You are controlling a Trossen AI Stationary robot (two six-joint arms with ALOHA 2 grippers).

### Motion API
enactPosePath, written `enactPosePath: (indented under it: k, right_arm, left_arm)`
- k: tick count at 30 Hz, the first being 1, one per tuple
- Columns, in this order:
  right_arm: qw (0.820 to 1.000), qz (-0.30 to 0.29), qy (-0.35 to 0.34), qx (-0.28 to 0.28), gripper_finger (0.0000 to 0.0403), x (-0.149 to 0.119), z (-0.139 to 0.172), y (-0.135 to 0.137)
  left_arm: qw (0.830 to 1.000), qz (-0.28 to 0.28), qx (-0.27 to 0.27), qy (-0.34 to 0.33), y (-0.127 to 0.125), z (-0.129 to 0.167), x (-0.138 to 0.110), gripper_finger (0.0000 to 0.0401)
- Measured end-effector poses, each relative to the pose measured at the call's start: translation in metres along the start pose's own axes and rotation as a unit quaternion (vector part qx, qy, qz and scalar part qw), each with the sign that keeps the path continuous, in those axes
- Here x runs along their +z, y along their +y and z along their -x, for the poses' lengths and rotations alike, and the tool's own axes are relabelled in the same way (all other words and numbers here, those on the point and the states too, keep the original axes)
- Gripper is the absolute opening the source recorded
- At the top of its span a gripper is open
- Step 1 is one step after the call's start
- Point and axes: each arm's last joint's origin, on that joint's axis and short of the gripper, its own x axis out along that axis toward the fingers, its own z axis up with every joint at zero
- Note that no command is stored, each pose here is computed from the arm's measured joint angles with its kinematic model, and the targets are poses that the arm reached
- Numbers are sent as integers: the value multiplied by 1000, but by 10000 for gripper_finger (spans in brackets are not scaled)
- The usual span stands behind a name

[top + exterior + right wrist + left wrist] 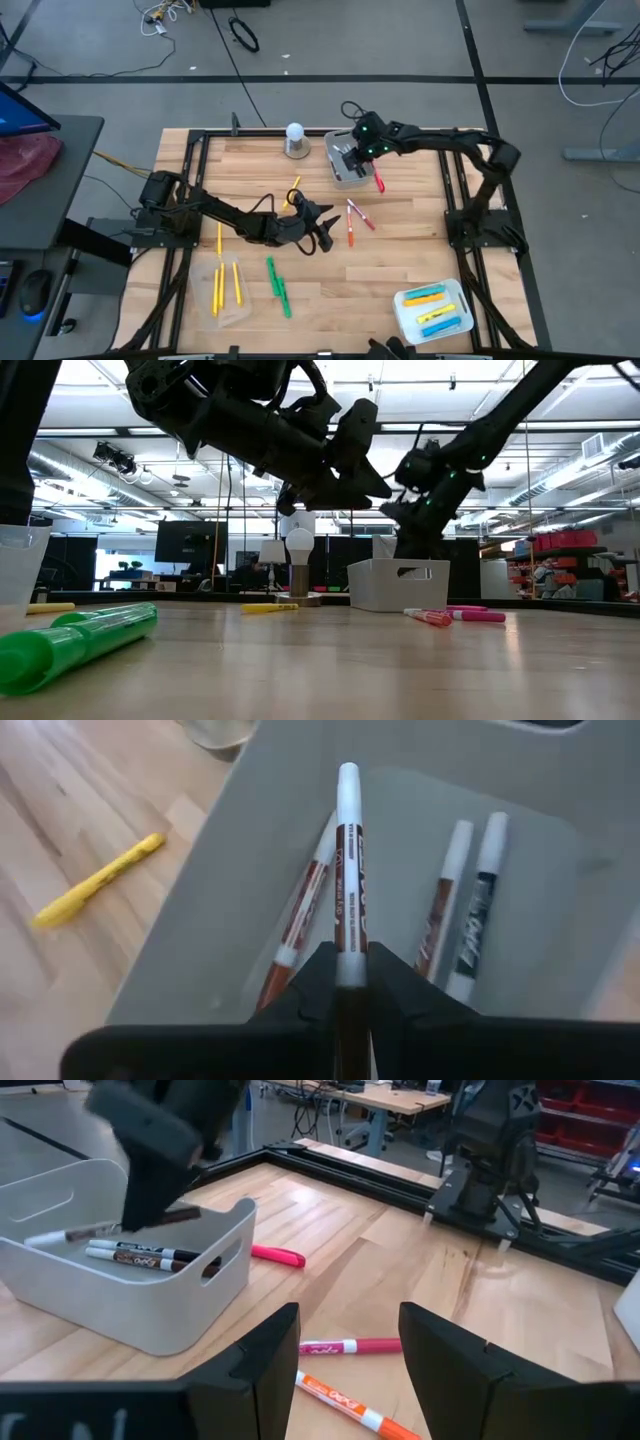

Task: Pick & Place Markers
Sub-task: Put the brown highlighter pen into the gray bin, then put the yellow pen into the transparent bin

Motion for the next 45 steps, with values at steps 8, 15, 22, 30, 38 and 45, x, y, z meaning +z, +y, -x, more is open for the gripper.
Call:
enactPosePath:
  k: [8,15,22,30,38,45]
  right_arm:
    - [1000,-5,10,-10,58,-3,-18,-7]
    - [999,1,-18,-41,109,0,-20,-9]
    - [993,95,-74,-15,153,10,6,14]
    - [967,208,-142,29,159,-37,77,71]
    - [933,268,-193,141,148,-139,117,93]
    - [897,240,-222,296,143,-216,100,89]
  left_arm:
    - [1000,0,0,0,0,0,0,179]
    - [1000,0,0,0,0,0,0,179]
    - [1000,1,0,0,0,0,0,179]
    - [1000,3,-4,1,-3,2,-1,179]
    - [1000,11,-2,12,-3,3,-4,179]
    - [988,-6,81,129,17,24,-6,179]
